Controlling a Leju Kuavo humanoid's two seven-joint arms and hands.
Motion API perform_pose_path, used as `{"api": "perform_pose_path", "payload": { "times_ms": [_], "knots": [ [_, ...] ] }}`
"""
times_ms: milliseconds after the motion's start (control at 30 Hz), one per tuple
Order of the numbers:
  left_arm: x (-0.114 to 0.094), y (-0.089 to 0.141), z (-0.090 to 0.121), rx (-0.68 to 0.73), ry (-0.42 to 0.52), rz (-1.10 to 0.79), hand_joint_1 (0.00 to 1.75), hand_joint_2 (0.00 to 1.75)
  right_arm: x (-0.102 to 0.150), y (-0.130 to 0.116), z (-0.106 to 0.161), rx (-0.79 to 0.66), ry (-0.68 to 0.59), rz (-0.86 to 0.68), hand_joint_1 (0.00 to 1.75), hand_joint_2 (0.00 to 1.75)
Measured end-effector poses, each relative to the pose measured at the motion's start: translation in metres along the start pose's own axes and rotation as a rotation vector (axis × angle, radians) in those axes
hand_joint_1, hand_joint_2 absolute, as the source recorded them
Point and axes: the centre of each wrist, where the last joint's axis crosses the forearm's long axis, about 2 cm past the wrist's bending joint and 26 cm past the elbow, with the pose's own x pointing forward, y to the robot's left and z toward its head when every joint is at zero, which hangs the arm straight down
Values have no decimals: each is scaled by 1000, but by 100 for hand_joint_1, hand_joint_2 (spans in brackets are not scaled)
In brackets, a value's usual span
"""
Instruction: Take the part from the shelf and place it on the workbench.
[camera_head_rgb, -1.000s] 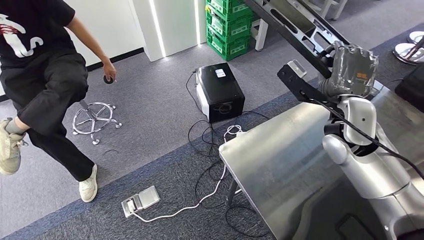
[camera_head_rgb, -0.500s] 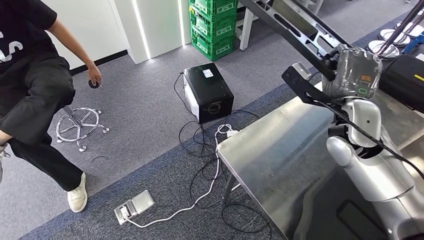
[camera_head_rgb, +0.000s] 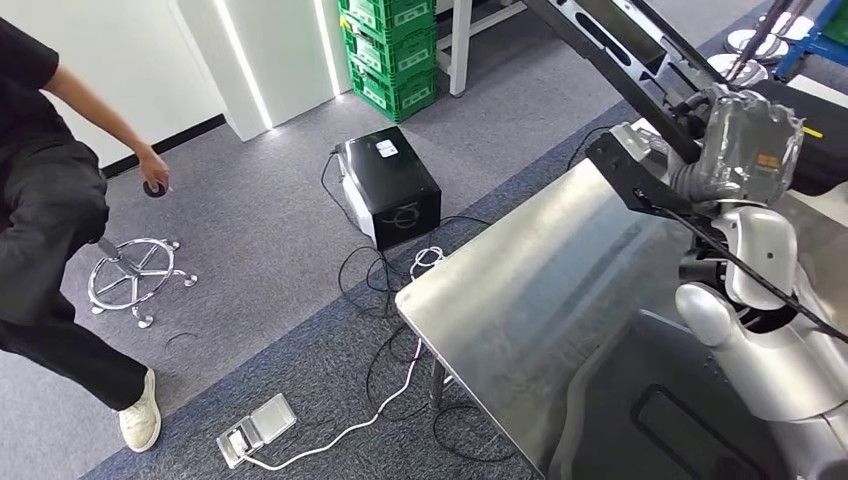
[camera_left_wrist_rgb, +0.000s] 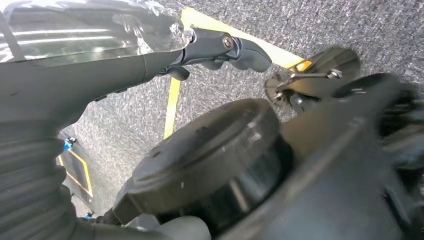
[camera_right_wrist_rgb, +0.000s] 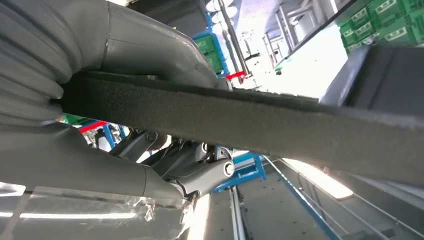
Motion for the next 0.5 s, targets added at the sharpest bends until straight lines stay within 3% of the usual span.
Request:
{"api": "perform_pose_path", "payload": {
  "times_ms": [233,500],
  "knots": [
    [-2,1,0,1,-6,17,0,175,6,-11,4,2,-28,50,175,175],
    [-3,2,0,-6,-2,24,0,175,-4,-17,1,-1,-9,60,175,175]
  ]
}}
